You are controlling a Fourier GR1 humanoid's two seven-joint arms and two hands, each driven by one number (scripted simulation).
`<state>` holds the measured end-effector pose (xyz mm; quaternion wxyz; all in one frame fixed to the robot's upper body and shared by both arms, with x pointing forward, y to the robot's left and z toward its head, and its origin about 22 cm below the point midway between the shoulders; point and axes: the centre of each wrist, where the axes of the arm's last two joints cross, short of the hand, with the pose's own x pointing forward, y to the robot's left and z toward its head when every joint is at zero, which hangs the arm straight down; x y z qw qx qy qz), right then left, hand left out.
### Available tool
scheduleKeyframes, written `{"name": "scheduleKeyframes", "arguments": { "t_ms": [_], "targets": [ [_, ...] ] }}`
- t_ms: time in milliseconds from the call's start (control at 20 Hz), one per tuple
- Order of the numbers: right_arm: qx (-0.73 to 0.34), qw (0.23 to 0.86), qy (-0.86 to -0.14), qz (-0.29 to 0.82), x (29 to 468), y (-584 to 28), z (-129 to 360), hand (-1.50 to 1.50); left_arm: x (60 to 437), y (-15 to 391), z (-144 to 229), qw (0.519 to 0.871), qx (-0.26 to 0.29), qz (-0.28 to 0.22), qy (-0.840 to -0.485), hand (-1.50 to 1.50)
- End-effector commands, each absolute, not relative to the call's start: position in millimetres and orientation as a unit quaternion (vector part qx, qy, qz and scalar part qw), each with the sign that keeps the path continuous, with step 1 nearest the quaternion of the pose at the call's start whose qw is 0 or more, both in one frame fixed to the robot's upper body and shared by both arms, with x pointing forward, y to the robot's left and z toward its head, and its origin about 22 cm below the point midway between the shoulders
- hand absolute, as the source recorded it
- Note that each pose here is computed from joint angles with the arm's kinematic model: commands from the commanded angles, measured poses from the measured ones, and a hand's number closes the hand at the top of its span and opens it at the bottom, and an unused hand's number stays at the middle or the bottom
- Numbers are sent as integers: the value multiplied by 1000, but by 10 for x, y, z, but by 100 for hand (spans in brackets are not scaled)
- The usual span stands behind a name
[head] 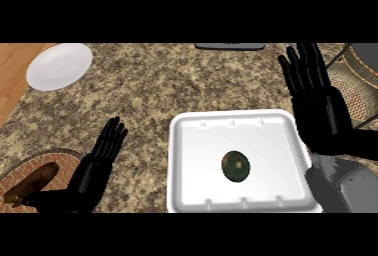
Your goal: Pick the squash from the tray and place it in the tiered basket
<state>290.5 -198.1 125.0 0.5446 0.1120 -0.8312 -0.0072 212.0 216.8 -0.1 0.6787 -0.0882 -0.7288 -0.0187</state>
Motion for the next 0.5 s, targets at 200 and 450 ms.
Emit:
{"name": "scheduleKeyframes", "arguments": {
  "t_ms": [200,450],
  "targets": [
    [41,624,-777,-63,2606,-2013,644,150,2394,2972,228,664,173,-69,-724,0],
    [-250,712,-637,-156,2215,-2746,-153,-150,2331,3225,241,687,205,-77,-693,0]
  ]
}}
